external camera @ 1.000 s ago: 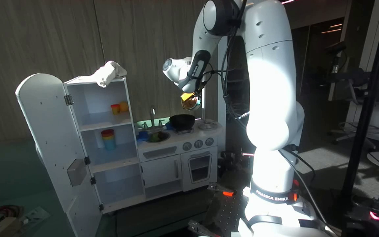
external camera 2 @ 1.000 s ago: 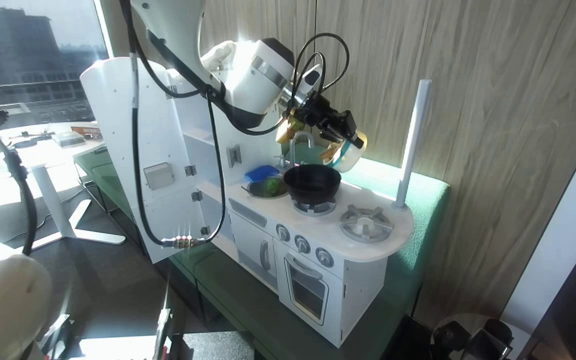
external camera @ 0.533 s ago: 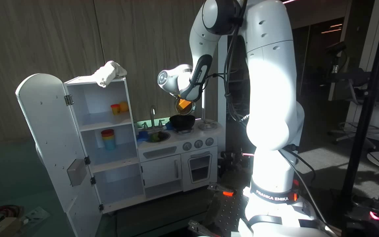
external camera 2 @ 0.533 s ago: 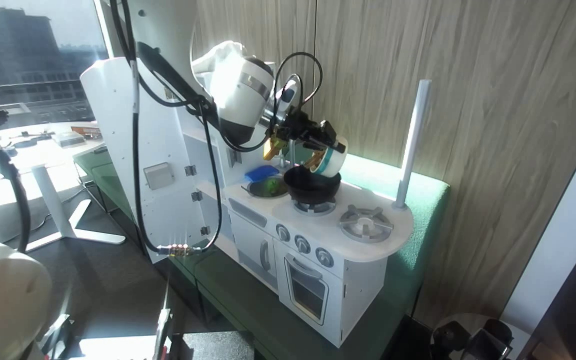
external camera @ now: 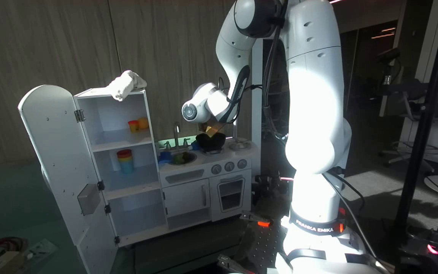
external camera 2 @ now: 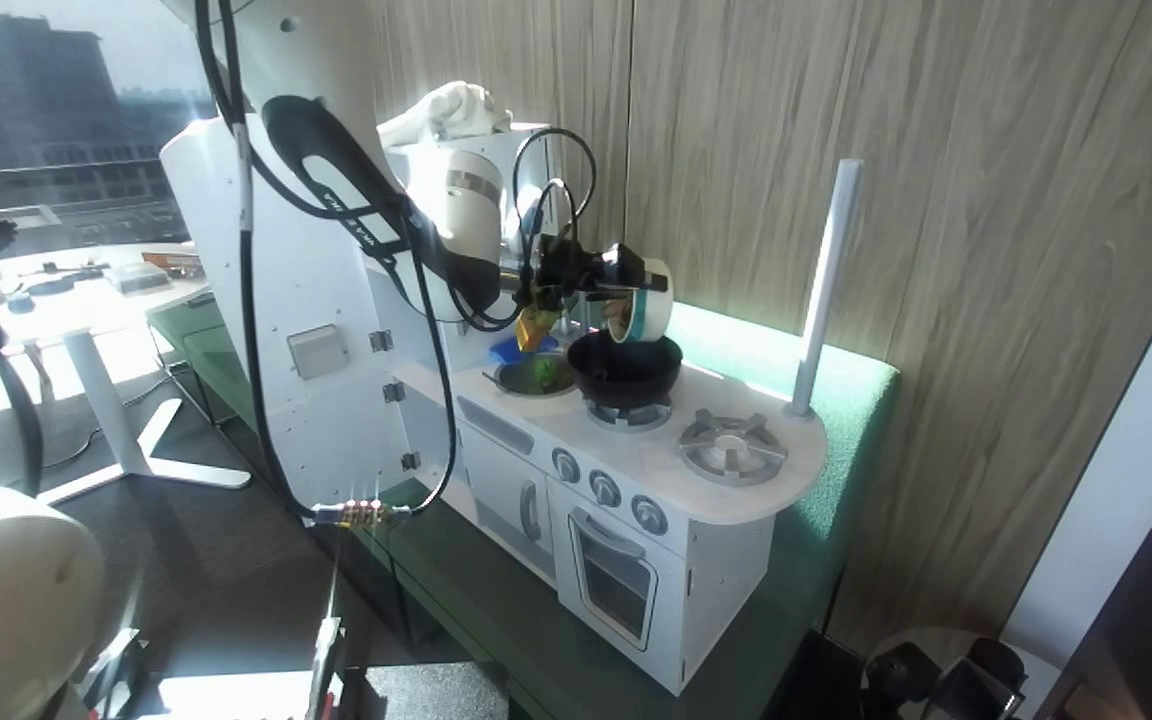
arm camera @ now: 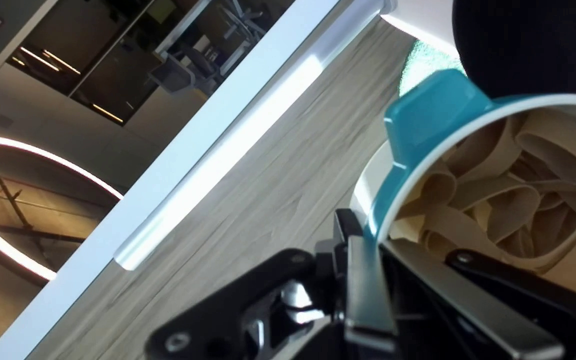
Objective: Pour the contents in the white pot into the bowl.
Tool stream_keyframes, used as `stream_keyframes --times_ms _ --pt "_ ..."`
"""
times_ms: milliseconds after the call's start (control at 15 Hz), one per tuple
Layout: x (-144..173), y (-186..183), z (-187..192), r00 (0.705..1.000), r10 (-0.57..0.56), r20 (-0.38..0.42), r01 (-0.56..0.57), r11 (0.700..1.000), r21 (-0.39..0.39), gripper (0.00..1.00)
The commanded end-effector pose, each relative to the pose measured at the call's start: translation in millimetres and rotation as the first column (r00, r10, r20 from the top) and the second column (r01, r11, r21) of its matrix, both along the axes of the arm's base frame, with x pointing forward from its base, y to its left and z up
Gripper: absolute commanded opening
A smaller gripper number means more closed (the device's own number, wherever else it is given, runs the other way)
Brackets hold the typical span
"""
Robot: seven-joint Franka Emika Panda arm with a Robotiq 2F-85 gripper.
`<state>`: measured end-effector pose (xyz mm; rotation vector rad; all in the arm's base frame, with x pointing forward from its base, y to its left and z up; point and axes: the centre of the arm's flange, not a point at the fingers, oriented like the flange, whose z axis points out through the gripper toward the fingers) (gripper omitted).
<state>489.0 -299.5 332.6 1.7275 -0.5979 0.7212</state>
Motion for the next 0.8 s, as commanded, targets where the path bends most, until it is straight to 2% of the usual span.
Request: stream_keyframes --times_ms 0,267,733 --pt "-24 17 4 0.993 0.094 0.068 -0.085 0.988 -0.132 0.02" --pt "-53 12 14 0.984 0.147 0.098 -0.121 0.965 -0.232 0.02" --pt "-74 29 49 0.962 0.179 0.206 -0.134 0.967 -0.215 0.02"
